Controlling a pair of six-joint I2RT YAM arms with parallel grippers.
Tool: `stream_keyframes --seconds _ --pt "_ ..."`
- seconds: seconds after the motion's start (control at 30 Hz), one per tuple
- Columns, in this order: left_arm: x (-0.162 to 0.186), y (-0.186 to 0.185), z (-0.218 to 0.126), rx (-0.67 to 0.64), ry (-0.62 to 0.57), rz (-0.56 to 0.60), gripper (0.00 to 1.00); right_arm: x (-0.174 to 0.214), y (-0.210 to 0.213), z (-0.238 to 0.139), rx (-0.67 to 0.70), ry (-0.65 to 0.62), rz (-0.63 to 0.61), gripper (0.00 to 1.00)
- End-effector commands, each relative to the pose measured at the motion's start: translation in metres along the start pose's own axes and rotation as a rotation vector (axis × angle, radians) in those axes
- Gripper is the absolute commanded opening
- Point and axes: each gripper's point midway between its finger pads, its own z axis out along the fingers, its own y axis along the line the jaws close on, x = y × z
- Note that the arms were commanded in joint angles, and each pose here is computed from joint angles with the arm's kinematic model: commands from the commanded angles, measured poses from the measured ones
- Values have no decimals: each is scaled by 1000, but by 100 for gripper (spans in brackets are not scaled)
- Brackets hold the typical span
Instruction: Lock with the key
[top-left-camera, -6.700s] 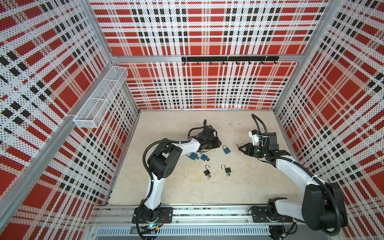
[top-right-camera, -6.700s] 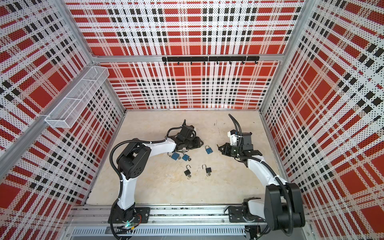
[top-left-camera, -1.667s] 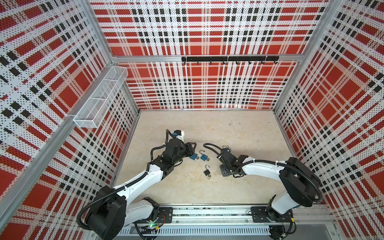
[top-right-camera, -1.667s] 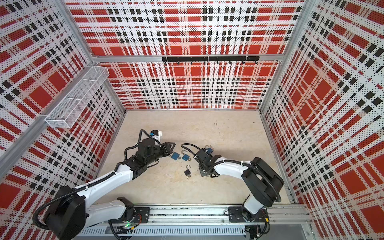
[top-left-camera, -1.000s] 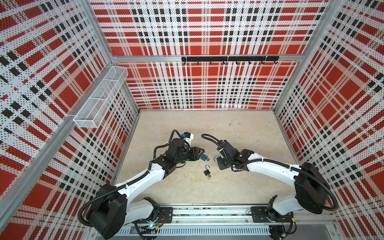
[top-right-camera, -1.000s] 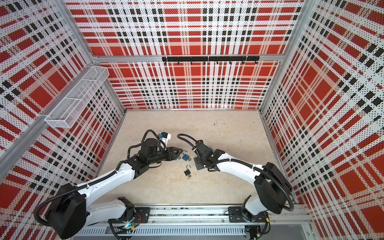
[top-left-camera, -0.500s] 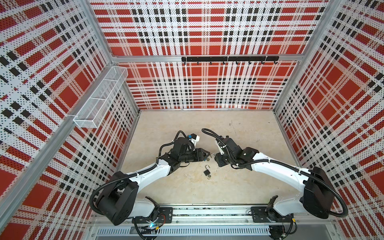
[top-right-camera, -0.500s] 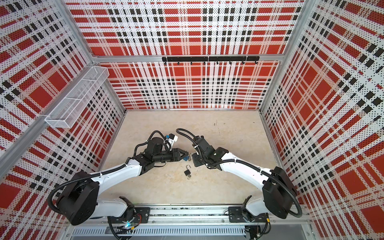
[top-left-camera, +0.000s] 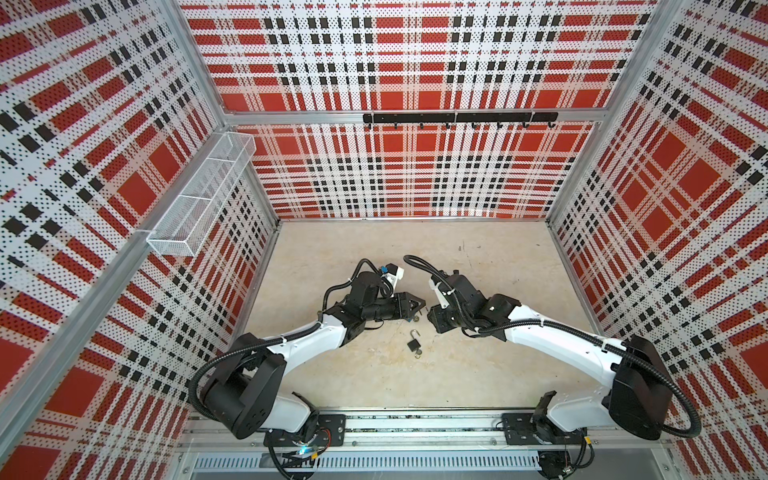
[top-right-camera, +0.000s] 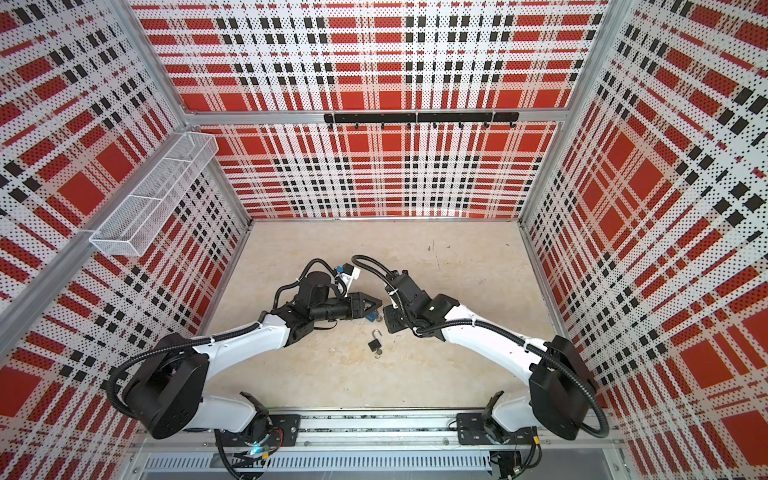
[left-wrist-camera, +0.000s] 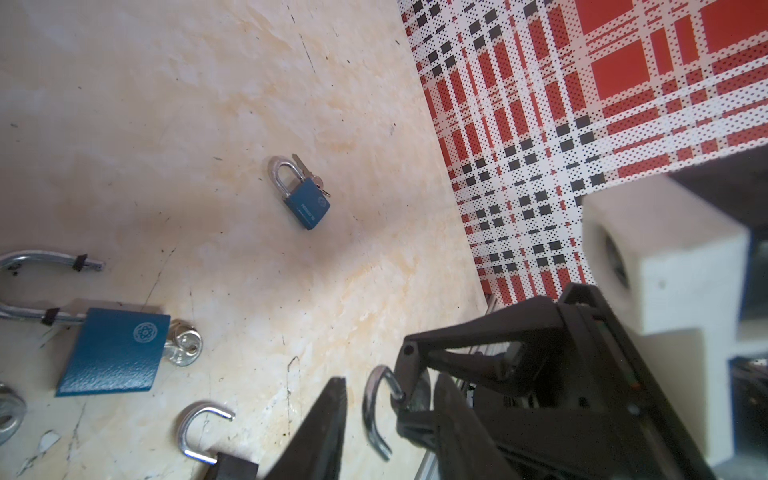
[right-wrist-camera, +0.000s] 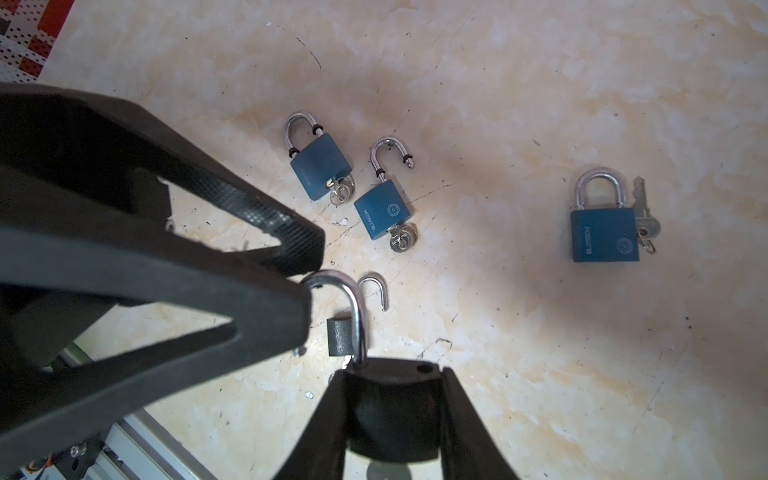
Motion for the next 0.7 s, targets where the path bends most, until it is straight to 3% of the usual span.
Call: stream_keyframes --seconds 0.0,0.67 --pt "-8 -12 5 40 -15 22 38 -25 14 -17 -51 -91 -10 24" --pt "0 -9 13 46 6 6 27 -30 15 -22 -56 -112 -6 24"
